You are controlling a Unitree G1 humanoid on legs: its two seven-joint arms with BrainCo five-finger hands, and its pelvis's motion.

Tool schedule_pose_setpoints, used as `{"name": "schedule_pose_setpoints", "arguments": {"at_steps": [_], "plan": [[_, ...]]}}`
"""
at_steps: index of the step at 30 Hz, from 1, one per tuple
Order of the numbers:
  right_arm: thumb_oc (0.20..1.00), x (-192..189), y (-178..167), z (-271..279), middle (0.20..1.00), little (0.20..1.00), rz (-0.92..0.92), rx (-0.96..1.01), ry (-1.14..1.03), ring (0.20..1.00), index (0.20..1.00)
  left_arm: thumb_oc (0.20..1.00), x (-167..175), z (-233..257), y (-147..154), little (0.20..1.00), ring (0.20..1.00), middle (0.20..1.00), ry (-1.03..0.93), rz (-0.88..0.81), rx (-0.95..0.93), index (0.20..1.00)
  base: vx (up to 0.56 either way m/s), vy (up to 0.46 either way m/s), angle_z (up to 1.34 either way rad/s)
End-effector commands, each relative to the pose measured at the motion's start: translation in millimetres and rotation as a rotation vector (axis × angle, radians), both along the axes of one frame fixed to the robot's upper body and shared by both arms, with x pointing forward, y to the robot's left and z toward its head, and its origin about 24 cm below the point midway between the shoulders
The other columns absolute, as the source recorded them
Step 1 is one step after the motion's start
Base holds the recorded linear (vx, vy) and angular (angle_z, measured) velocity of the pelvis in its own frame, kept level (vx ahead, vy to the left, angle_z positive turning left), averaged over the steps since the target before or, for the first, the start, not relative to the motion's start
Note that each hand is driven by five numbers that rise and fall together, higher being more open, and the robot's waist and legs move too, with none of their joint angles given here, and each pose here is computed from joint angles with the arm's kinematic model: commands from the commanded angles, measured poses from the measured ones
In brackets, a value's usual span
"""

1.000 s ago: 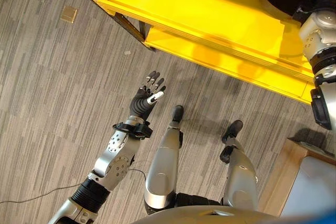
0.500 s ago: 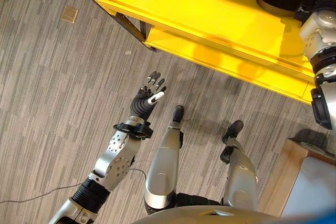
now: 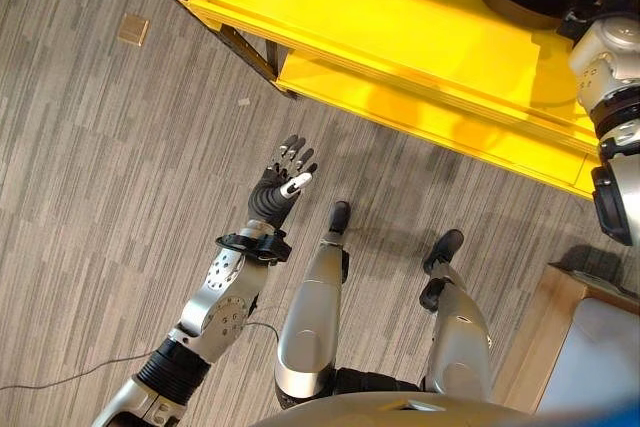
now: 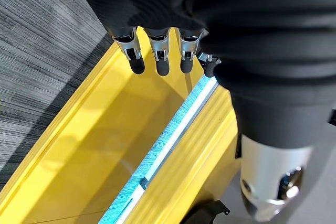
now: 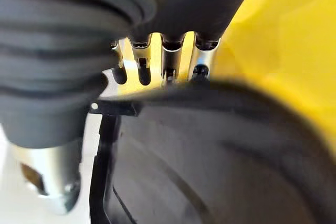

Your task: Move parts from the plastic box to the shelf.

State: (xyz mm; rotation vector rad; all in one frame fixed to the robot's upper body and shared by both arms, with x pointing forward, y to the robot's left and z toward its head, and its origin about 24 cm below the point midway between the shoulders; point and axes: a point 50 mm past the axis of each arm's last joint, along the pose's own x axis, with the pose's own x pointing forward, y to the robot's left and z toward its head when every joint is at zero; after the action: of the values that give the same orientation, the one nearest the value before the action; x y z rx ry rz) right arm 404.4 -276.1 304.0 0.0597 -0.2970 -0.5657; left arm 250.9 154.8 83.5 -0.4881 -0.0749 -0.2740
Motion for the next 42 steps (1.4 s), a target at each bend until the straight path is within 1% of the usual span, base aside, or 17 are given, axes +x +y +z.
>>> {"name": "schedule_pose_setpoints", "arguments": {"at_steps": [1,21,29,33,34,37,40,42], "plan": [[1.0,-6,6,31,1.0,1.0,0.011,-0.083,-0.101,1.0,1.0,1.0,-8,19,0,1.0,1.0,1.0,-0.106,-0.029,-0.003,1.0,0.0,0.0,0.0],[1.0,-7,16,37,1.0,1.0,0.046,-0.136,-0.149,1.0,1.0,1.0,-9,15,8,1.0,1.0,1.0,-0.081,-0.034,0.027,1.0,-0.02,0.004,0.0],[1.0,-4,36,24,1.0,1.0,0.144,-0.103,-0.198,1.0,1.0,1.0,-10,11,16,1.0,1.0,1.0,-0.061,-0.009,0.031,1.0,0.0,-0.009,-0.11],[1.0,-3,55,14,1.0,1.0,0.218,-0.105,-0.228,1.0,1.0,1.0,-11,9,18,1.0,1.0,1.0,-0.049,0.006,0.034,1.0,0.0,-0.001,-0.01],[1.0,-4,65,9,1.0,1.0,0.256,-0.098,-0.24,1.0,1.0,1.0,-12,7,20,1.0,1.0,1.0,-0.038,0.011,0.037,1.0,0.01,-0.015,-0.06],[1.0,-2,71,2,1.0,1.0,0.287,-0.071,-0.24,1.0,1.0,1.0,-13,5,21,1.0,1.0,1.0,-0.031,0.015,0.039,1.0,0.01,-0.011,-0.1],[1.0,-3,96,-4,1.0,1.0,0.383,-0.019,-0.277,1.0,1.0,1.0,-12,5,23,1.0,1.0,1.0,-0.026,0.027,0.043,1.0,0.02,-0.017,-0.02],[1.0,-4,102,-5,1.0,1.0,0.404,-0.019,-0.282,1.0,1.0,1.0,-12,5,24,1.0,1.0,1.0,-0.022,0.032,0.041,1.0,0.02,-0.006,0.0]]}}
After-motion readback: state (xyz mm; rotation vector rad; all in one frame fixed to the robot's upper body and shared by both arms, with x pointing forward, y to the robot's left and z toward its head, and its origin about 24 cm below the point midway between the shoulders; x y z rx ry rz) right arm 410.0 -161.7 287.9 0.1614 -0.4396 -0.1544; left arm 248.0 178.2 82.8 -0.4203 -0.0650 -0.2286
